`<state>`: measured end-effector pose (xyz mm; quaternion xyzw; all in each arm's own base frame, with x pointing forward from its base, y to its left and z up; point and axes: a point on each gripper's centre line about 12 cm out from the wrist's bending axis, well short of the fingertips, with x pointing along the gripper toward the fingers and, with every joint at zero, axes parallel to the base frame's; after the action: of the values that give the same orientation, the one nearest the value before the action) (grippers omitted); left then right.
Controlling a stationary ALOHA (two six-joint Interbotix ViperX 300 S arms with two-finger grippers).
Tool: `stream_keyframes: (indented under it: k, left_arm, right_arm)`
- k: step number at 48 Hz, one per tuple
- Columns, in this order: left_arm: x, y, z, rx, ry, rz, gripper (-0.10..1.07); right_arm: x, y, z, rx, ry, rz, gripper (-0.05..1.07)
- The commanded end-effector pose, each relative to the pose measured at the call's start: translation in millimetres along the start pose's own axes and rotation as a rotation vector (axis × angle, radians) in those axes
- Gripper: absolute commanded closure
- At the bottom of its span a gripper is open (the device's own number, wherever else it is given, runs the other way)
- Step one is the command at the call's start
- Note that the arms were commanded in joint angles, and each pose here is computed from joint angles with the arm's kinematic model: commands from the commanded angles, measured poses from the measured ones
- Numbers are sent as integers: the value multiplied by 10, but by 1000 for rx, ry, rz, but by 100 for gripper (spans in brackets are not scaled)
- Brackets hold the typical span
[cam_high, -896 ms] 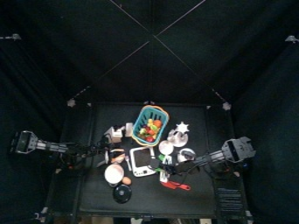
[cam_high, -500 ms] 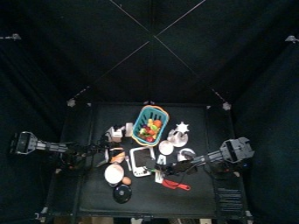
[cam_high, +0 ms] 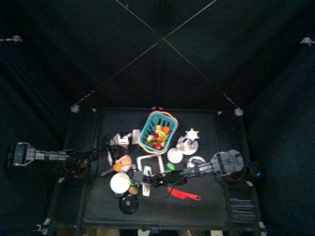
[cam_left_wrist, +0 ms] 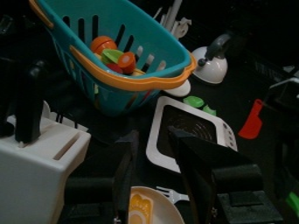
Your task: Place corn shuck into pot
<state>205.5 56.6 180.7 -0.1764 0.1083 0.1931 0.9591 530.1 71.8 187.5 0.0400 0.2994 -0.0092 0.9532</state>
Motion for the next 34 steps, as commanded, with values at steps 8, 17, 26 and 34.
stream_keyframes:
  k: [8, 17, 26, 34]
  left_arm:
    - [-18, -22, 64, -6, -12, -10, 22]
    - [-20, -23, 53, -2, -7, -11, 22]
    - [-22, -25, 37, 5, 3, -14, 22]
    - [-20, -27, 37, 3, 6, -15, 23]
  right_arm:
    - [205, 47, 393, 20, -106, 22, 52]
    - [378, -6, 386, 52, -103, 13, 52]
    - [422, -80, 370, 89, -95, 6, 48]
    - [427, -92, 352, 88, -91, 4, 33]
